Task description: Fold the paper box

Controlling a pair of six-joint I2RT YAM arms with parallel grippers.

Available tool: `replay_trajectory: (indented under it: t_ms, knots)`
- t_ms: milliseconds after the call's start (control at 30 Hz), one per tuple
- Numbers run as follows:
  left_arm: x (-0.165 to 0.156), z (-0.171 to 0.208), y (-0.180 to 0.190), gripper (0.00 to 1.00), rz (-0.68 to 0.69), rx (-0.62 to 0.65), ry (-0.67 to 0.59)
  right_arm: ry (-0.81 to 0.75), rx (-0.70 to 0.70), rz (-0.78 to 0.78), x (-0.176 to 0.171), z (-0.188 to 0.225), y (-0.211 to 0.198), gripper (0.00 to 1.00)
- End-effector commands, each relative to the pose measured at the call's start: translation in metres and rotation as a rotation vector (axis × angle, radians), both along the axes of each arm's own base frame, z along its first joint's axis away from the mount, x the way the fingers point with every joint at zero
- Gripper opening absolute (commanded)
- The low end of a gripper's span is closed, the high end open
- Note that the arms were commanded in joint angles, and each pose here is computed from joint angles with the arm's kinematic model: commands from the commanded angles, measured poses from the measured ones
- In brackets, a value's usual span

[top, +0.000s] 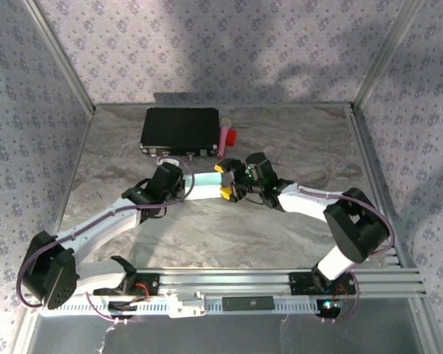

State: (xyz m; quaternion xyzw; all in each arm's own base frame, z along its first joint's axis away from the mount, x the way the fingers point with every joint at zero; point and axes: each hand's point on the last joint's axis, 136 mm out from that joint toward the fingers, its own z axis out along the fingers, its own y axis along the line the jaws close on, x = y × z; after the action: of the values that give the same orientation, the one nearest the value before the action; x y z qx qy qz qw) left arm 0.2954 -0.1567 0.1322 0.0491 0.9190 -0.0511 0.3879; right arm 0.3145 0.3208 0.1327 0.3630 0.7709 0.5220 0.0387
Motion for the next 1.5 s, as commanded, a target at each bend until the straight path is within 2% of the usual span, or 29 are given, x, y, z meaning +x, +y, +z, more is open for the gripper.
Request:
replay_trajectory:
  t_ms: [0, 267, 500, 533, 733, 900, 1000, 1033, 1133, 1200, 1367, 1467]
  knots:
    - [-0.002, -0.003, -0.001, 0.00, 0.003, 0.000, 0.006, 0.035, 0.013, 0.006, -0.005, -0.009, 0.003, 0.80]
    - [-0.003, -0.003, -0.002, 0.00, 0.005, -0.007, 0.005, 0.056, -0.005, -0.001, -0.006, -0.024, 0.001, 0.65]
    - [-0.004, 0.003, -0.003, 0.02, 0.006, -0.029, -0.004, 0.067, -0.022, -0.005, -0.007, -0.033, -0.003, 0.56]
    - [-0.005, 0.003, -0.003, 0.05, 0.003, -0.032, -0.003, 0.071, -0.025, -0.006, -0.007, -0.035, -0.003, 0.55]
    - [-0.011, 0.020, -0.003, 0.40, 0.022, -0.110, -0.026, 0.072, -0.041, -0.005, -0.009, -0.037, -0.005, 0.54]
    - [-0.020, 0.047, -0.002, 0.52, 0.048, -0.227, -0.044, 0.070, -0.048, -0.001, -0.009, -0.037, -0.006, 0.53]
    - [-0.020, 0.053, 0.017, 0.64, 0.151, -0.280, -0.024, 0.062, -0.057, -0.001, -0.008, -0.036, -0.007, 0.53]
    - [-0.018, 0.052, 0.025, 0.67, 0.202, -0.336, -0.003, 0.061, -0.062, 0.000, -0.009, -0.036, -0.008, 0.53]
    - [-0.006, 0.051, 0.024, 0.68, 0.215, -0.587, 0.048, 0.061, -0.065, -0.001, -0.009, -0.037, -0.009, 0.53]
    - [0.002, 0.052, 0.023, 0.69, 0.212, -0.688, 0.060, 0.061, -0.065, 0.000, -0.009, -0.036, -0.009, 0.53]
    - [0.015, 0.040, 0.004, 0.62, 0.156, -0.774, 0.126, 0.061, -0.068, 0.002, -0.008, -0.037, -0.008, 0.53]
    - [0.015, 0.026, 0.000, 0.50, 0.154, -0.795, 0.157, 0.059, -0.065, 0.003, -0.007, -0.036, -0.008, 0.53]
